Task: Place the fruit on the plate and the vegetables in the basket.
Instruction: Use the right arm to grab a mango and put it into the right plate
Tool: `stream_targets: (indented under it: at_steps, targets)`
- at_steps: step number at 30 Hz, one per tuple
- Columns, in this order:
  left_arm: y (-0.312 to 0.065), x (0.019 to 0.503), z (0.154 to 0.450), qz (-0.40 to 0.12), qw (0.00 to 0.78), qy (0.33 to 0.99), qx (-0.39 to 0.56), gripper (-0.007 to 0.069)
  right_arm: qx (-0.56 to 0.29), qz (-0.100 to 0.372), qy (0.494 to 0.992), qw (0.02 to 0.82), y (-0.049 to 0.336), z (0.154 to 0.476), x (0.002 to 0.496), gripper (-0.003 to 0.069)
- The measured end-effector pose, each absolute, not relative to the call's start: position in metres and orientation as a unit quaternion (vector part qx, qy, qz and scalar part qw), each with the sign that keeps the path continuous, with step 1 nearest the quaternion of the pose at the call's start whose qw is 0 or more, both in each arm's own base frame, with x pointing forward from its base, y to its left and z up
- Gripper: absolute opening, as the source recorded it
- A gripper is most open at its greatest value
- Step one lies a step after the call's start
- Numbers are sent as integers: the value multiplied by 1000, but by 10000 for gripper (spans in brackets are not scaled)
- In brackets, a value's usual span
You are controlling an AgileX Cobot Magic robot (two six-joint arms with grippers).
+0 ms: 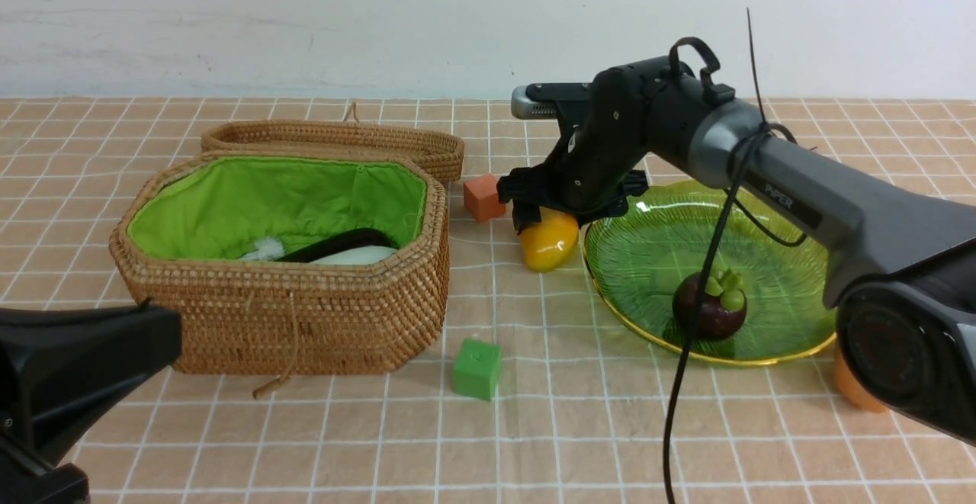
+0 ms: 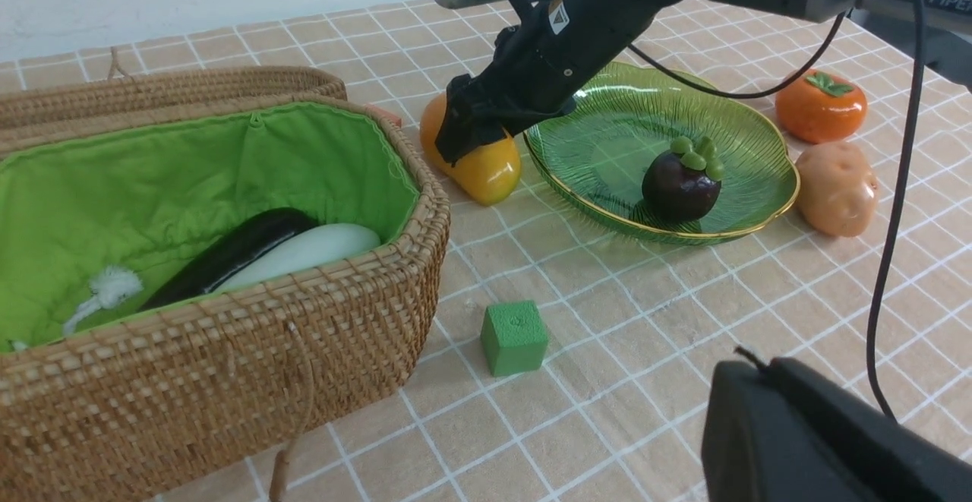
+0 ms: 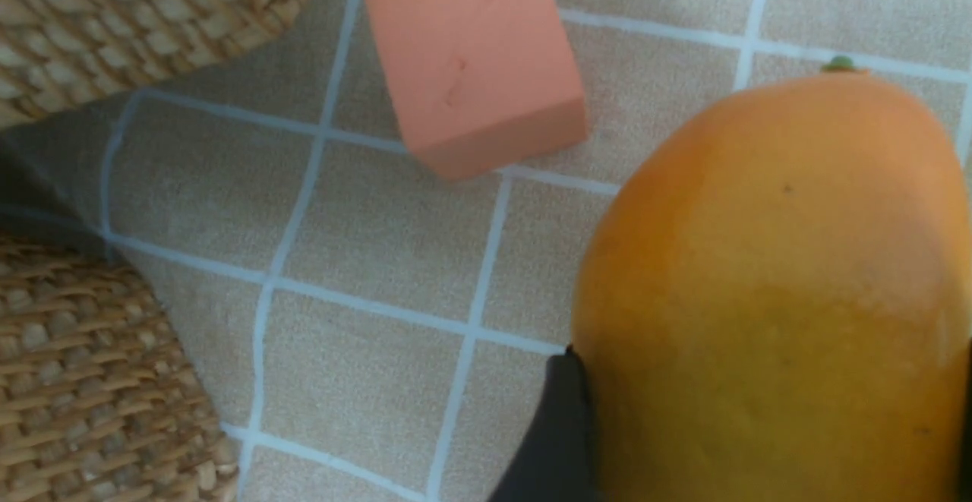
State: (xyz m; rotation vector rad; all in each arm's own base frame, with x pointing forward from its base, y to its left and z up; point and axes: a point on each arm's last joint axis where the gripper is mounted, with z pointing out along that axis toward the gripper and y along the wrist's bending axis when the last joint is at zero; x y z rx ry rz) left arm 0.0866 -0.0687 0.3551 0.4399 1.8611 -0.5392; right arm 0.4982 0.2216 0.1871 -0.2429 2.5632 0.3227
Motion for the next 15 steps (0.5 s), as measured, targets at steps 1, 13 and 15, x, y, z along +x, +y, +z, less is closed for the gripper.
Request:
stream_targets:
  at_steps: [1, 13, 15]
  targets:
    - [-69, 87, 355, -228, 546, 785, 186, -13, -91, 120, 951, 270, 222, 187, 498, 600]
    - [-69, 87, 355, -229, 546, 784, 186, -13, -88, 127, 948, 278, 224, 181, 502, 591]
    - [-69, 87, 355, -229, 546, 784, 185, -13, -95, 126, 947, 280, 224, 181, 502, 587]
